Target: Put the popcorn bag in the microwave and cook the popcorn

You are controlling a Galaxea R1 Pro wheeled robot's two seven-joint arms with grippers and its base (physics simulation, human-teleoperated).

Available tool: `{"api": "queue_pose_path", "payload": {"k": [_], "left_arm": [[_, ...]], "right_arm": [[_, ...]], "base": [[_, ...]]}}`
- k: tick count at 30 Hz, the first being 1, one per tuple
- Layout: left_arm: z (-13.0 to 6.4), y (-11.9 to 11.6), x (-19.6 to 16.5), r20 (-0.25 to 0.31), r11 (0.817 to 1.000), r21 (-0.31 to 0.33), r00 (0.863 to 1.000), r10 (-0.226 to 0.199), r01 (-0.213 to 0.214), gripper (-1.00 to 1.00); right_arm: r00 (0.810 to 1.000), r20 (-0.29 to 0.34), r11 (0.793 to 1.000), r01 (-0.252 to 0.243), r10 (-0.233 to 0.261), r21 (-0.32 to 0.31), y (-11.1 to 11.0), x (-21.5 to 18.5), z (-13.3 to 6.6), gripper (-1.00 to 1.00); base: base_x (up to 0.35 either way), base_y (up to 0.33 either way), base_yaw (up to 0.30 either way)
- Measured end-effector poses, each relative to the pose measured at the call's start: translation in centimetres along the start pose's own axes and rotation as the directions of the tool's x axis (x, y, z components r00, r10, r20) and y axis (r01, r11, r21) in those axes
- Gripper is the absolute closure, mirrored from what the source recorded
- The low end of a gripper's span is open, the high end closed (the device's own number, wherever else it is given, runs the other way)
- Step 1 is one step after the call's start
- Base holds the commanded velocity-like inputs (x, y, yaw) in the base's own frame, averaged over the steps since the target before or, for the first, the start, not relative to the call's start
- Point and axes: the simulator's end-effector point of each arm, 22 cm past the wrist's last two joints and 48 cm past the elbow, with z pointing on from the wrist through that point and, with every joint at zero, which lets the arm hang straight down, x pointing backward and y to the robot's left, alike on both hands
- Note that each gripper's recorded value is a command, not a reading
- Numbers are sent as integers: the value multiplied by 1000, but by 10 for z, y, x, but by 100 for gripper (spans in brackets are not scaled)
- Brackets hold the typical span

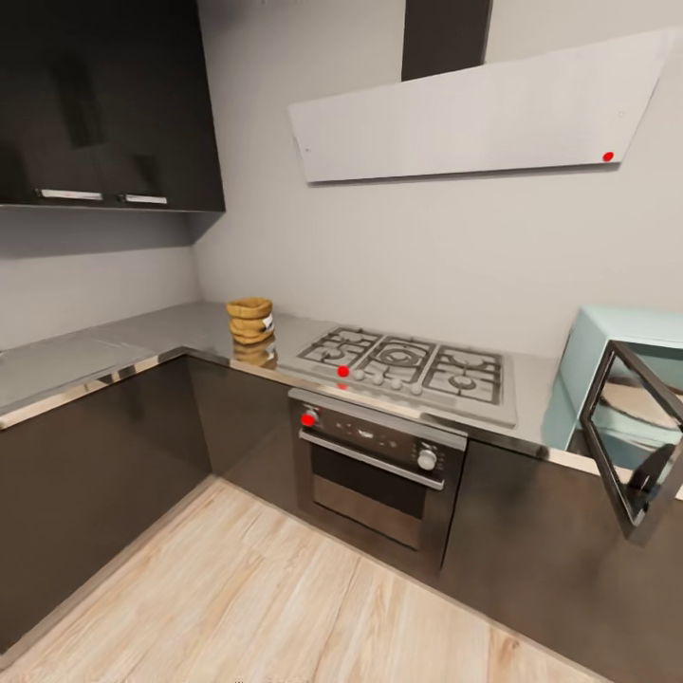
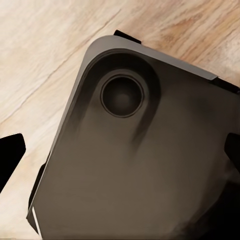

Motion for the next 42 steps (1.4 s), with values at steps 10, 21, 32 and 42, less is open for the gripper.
{"api": "queue_pose_path", "payload": {"k": [10, 21, 32, 42], "left_arm": [[0, -1, 0, 0, 1000, 1, 1000, -2, 2, -100], [0, 0, 0, 0, 1000, 0, 1000, -1, 1, -100], [0, 1, 0, -2, 1000, -1, 1000, -4, 4, -100], [0, 0, 2, -9, 1000, 8, 1000, 7, -7, -100]], "right_arm": [[1000, 1, 999, -2, 2, 32, -7, 0, 0, -100], [1000, 1, 1000, -1, 1, 28, -5, 0, 0, -100], [1000, -6, 1000, 0, 0, 19, -5, 2, 0, -100], [1000, -3, 1000, 2, -2, 20, -6, 1, 0, -100]], "base": [[0, 0, 280], [0, 0, 243], [0, 0, 6], [195, 31, 0]]}}
